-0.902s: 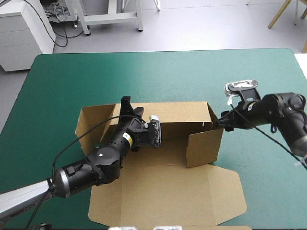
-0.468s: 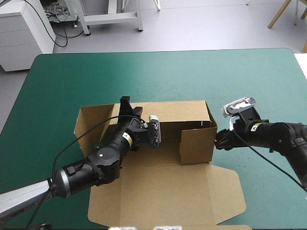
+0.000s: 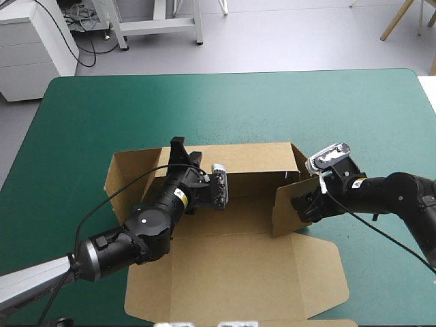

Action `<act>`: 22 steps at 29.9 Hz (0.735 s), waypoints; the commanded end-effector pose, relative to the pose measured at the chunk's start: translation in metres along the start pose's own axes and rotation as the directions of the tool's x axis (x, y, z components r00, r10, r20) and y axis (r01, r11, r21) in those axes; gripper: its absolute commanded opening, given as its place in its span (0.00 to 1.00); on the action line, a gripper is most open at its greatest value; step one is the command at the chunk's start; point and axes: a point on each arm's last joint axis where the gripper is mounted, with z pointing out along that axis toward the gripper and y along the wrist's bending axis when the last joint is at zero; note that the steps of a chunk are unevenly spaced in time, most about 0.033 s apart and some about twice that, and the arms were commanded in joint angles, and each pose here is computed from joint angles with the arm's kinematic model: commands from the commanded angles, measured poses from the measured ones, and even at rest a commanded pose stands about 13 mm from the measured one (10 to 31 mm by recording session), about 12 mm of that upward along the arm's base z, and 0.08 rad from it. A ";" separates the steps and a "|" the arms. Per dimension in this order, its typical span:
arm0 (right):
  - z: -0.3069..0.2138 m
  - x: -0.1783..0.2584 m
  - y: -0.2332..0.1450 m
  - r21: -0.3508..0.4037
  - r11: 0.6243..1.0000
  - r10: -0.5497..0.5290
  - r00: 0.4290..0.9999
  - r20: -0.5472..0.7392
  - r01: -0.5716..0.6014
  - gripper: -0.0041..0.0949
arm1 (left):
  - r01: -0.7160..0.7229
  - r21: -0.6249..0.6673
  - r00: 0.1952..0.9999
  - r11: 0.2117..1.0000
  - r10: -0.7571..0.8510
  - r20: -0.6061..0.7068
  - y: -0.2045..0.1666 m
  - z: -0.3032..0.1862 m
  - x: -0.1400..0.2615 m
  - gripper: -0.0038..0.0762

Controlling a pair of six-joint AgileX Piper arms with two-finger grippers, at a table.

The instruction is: Fold the box

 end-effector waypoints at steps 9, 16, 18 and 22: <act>0.021 -0.021 0.014 -0.094 0.994 -0.047 0.991 0.123 0.058 0.70 | 0.070 0.010 0.997 0.997 -0.070 -0.037 0.001 -0.003 0.005 0.04; 0.026 -0.029 0.015 0.004 0.996 -0.083 0.981 0.174 0.084 0.55 | 0.065 0.009 0.997 0.998 -0.065 -0.028 0.001 -0.003 0.004 0.04; 0.026 -0.028 0.015 0.002 0.996 -0.085 0.982 0.171 0.086 0.40 | 0.065 0.009 0.997 0.998 -0.065 -0.028 0.001 -0.003 0.004 0.04; 0.026 -0.026 0.017 -0.027 0.996 -0.075 0.986 0.151 0.080 0.13 | 0.065 0.009 0.997 0.998 -0.065 -0.028 0.001 -0.003 0.004 0.04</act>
